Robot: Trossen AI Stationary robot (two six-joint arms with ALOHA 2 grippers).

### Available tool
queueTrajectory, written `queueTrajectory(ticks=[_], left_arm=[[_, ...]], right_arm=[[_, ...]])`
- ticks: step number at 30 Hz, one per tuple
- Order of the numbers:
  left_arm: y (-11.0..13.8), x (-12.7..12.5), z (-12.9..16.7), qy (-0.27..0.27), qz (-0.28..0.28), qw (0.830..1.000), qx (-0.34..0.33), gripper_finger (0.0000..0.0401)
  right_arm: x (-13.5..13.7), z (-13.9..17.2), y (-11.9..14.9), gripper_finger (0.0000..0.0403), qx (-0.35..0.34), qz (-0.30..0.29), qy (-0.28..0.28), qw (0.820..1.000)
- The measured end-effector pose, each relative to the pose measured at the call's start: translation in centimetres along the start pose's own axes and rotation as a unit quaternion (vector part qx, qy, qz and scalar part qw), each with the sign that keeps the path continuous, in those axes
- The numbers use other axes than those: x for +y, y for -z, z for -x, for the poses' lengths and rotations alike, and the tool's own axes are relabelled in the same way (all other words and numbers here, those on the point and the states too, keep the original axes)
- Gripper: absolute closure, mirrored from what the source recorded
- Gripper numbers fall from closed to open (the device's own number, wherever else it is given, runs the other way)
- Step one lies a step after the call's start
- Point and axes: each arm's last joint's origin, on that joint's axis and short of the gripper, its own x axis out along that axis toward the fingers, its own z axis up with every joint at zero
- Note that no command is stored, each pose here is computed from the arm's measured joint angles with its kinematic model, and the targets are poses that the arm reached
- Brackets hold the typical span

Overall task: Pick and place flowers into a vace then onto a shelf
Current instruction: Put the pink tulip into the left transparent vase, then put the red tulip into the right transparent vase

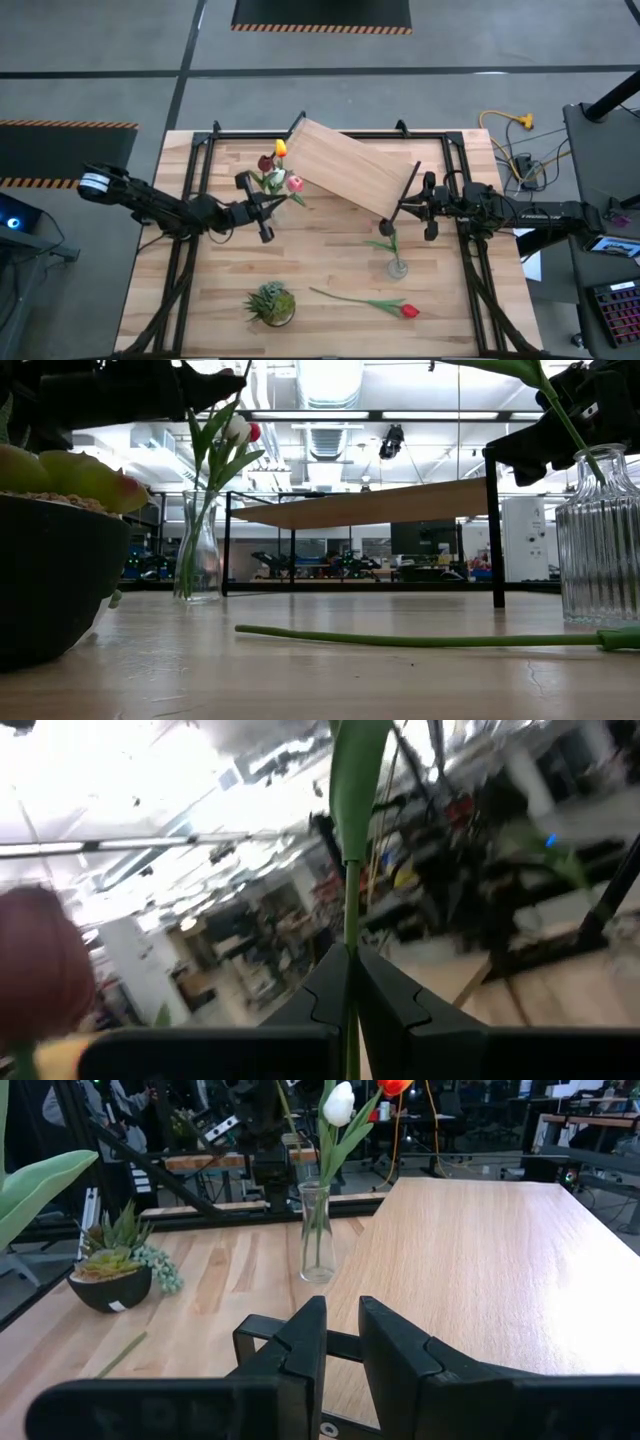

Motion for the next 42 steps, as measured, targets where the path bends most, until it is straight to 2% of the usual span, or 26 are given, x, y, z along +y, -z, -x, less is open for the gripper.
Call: queueTrajectory(ticks=[5,27,30,34,42], left_arm=[[1.2,-0.1,0.9,-0.012,-0.015,0.999,0.04,0.0401],[3.8,-0.1,3.6,-0.013,0.019,0.995,0.099,0.0401],[4.0,0.0,3.6,-0.042,0.035,0.992,0.114,0.0399],[4.1,0.3,3.7,-0.09,0.06,0.985,0.135,0.0368],[4.1,0.2,3.7,-0.085,0.079,0.985,0.13,0.0242]], right_arm=[[0.0,0.0,0.0,0.0346,0.0,0.0,0.0,1.0],[0.0,0.0,0.0,0.0346,0.001,0.0,0.0,1.0],[0.0,0.0,0.0,0.0346,0.001,0.0,0.0,1.0],[0.0,0.0,0.0,0.0346,0.001,0.0,0.0,1.0],[0.0,0.0,0.0,0.0346,0.001,0.0,0.0,1.0]])
